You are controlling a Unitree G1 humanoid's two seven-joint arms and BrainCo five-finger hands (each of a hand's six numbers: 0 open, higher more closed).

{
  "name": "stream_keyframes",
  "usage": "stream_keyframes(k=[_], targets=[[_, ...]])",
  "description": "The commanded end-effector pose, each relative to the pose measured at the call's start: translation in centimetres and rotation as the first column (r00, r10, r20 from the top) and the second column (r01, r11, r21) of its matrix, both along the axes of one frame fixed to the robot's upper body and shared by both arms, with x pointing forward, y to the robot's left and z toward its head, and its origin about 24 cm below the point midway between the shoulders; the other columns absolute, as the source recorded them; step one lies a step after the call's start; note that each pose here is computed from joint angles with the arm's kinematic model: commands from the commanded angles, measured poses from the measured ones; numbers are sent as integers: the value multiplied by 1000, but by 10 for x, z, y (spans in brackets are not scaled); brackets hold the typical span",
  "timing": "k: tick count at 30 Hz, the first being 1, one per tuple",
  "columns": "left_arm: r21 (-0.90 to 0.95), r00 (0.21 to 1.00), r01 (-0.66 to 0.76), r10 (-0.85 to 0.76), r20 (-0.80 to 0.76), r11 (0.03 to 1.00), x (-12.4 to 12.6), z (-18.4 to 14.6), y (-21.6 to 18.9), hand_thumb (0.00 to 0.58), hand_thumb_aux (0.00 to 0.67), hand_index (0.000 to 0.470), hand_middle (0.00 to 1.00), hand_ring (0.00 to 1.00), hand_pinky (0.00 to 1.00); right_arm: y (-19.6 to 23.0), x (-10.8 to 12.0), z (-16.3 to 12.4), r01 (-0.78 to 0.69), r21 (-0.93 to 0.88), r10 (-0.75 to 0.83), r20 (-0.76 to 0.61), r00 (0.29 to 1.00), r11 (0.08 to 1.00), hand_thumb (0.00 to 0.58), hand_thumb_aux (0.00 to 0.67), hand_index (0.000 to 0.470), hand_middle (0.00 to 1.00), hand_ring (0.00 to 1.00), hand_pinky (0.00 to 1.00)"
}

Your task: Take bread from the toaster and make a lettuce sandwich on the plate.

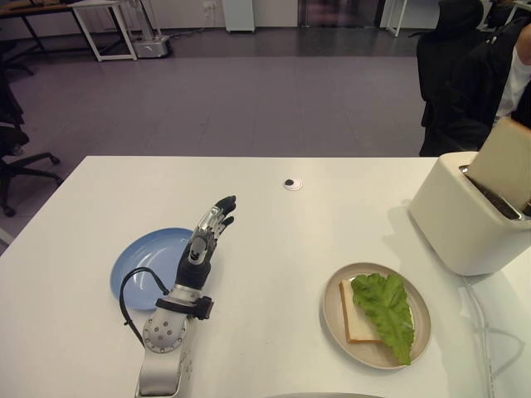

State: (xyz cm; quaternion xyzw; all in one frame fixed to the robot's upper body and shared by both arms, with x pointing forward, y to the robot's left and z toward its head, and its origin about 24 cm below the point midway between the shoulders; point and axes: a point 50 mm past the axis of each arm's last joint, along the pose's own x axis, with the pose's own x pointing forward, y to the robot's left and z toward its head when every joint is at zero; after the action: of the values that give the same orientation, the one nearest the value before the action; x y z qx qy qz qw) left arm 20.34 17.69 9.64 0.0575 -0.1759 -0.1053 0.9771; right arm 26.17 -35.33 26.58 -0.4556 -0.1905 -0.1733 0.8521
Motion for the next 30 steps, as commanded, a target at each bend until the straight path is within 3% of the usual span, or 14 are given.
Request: stream_keyframes(k=[1,4,10,12,15,23,28,30], targets=[[-1,1000,6,-6,5,1000,1,-1,-6,0,0,0,0,0,0,8,-14,49,-83,54,75,129,989,995,580,670,470,0,0,0],[-5,1000,6,-6,9,1000,2,-1,-7,0,0,0,0,0,0,15,-18,58,-158,130,139,141,980,979,580,670,470,0,0,0],[-10,1000,11,-11,17,1000,2,1,-11,0,0,0,0,0,0,37,-15,28,-339,377,377,-29,926,862,580,670,470,0,0,0],[-12,1000,11,-11,18,1000,2,2,-11,0,0,0,0,0,0,49,-16,9,-397,451,511,-162,844,799,580,670,470,0,0,0],[-15,1000,6,-6,18,1000,1,2,-11,0,0,0,0,0,0,68,-22,-23,-460,541,681,-331,653,704,580,670,470,0,0,0],[-19,1000,5,-5,17,1000,1,2,-12,0,0,0,0,0,0,83,-36,-86,-479,642,795,-546,263,599,580,670,470,0,0,0],[-25,1000,4,-3,18,1000,0,2,-15,0,0,0,0,0,0,103,-40,-124,-480,623,754,-642,136,617,580,670,470,0,0,0],[-27,1000,4,-3,19,1000,-1,2,-15,0,0,0,0,0,0,106,-41,-135,-480,604,733,-668,130,636,580,670,470,0,0,0]])
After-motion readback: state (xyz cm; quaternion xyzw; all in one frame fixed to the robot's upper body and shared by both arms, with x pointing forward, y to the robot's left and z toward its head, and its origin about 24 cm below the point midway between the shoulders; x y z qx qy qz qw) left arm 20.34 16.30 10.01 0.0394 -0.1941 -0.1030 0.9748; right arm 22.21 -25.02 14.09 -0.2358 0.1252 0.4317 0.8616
